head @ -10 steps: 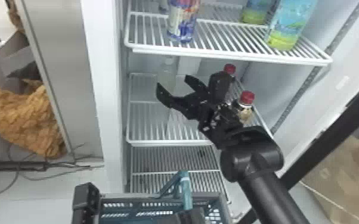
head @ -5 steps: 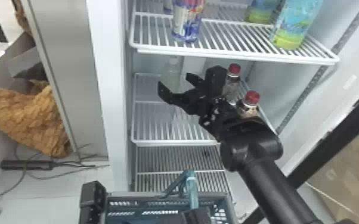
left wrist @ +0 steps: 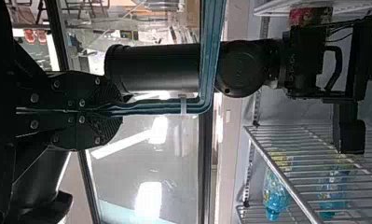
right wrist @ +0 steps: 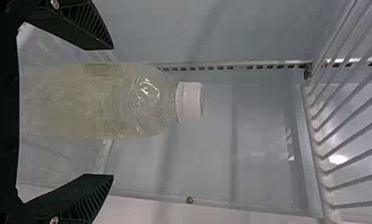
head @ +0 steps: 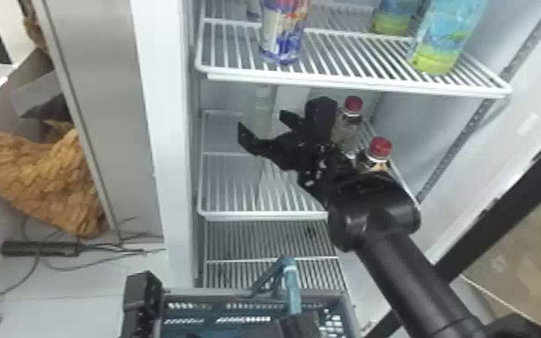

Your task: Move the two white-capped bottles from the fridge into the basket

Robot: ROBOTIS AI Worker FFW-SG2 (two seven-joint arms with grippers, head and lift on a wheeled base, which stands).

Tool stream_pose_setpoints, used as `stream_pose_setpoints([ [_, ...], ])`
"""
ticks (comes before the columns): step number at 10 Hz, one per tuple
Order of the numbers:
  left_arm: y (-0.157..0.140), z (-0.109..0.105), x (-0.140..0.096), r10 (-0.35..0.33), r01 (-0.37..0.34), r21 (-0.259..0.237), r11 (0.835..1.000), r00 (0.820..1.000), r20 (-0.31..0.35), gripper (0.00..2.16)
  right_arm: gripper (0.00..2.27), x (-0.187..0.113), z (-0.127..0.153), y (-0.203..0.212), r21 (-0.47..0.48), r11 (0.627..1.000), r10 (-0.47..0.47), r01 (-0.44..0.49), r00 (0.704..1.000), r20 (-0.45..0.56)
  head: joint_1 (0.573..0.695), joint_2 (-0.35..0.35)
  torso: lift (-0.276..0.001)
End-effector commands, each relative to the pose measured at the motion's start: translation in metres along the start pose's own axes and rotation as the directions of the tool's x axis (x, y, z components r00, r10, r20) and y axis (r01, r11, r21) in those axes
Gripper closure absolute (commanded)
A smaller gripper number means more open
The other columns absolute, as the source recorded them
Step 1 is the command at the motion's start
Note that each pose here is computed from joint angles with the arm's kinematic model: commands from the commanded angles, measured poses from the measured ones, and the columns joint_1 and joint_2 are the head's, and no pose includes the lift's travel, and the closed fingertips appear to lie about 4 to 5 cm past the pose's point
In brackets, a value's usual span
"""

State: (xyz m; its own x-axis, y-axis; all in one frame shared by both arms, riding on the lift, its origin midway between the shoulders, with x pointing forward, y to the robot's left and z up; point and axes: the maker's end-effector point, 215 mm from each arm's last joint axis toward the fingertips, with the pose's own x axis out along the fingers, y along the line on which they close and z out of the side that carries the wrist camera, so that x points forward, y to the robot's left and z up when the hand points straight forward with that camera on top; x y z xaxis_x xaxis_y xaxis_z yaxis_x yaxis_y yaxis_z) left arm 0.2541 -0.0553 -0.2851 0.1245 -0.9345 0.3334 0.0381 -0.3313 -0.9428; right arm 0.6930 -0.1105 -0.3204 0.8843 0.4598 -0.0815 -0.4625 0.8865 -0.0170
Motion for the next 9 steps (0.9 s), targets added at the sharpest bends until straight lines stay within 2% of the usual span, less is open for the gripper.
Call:
stream_pose_setpoints([
  [1, 0.0007, 0.0005, -0.0001, 0.002, -0.002, 0.000, 1.000, 1.000, 0.000, 1.12, 0.06, 0.0055, 0.0023, 0.0062, -0.009, 1.000, 0.014, -0.014, 1.000, 0.010, 0.695, -0.194, -0.260],
  [3, 0.0003, 0.0014, 0.0011, 0.000, 0.000, 0.001, 1.000, 1.000, -0.002, 1.12, 0.11, 0.0087, -0.0010, 0.0081, -0.008, 1.000, 0.018, -0.018, 1.000, 0.005, 0.695, -0.185, -0.260],
  [4, 0.0005, 0.0016, 0.0008, -0.001, 0.001, -0.001, 1.000, 1.000, 0.000, 1.12, 0.24, 0.0089, 0.0003, 0.0071, -0.008, 1.000, 0.013, -0.013, 1.000, 0.007, 0.695, -0.182, -0.260],
  [6, 0.0009, 0.0008, 0.0009, 0.000, 0.000, -0.002, 1.000, 1.000, -0.002, 1.12, 0.75, 0.0088, -0.0009, 0.0055, -0.008, 1.000, 0.006, -0.006, 1.000, 0.005, 0.695, -0.182, -0.260],
  [9, 0.0015, -0.0012, -0.0008, -0.002, 0.002, -0.011, 1.000, 1.000, 0.000, 1.12, 0.81, 0.0065, 0.0023, 0.0033, 0.001, 1.000, 0.002, -0.002, 1.000, 0.024, 0.695, -0.184, -0.260],
])
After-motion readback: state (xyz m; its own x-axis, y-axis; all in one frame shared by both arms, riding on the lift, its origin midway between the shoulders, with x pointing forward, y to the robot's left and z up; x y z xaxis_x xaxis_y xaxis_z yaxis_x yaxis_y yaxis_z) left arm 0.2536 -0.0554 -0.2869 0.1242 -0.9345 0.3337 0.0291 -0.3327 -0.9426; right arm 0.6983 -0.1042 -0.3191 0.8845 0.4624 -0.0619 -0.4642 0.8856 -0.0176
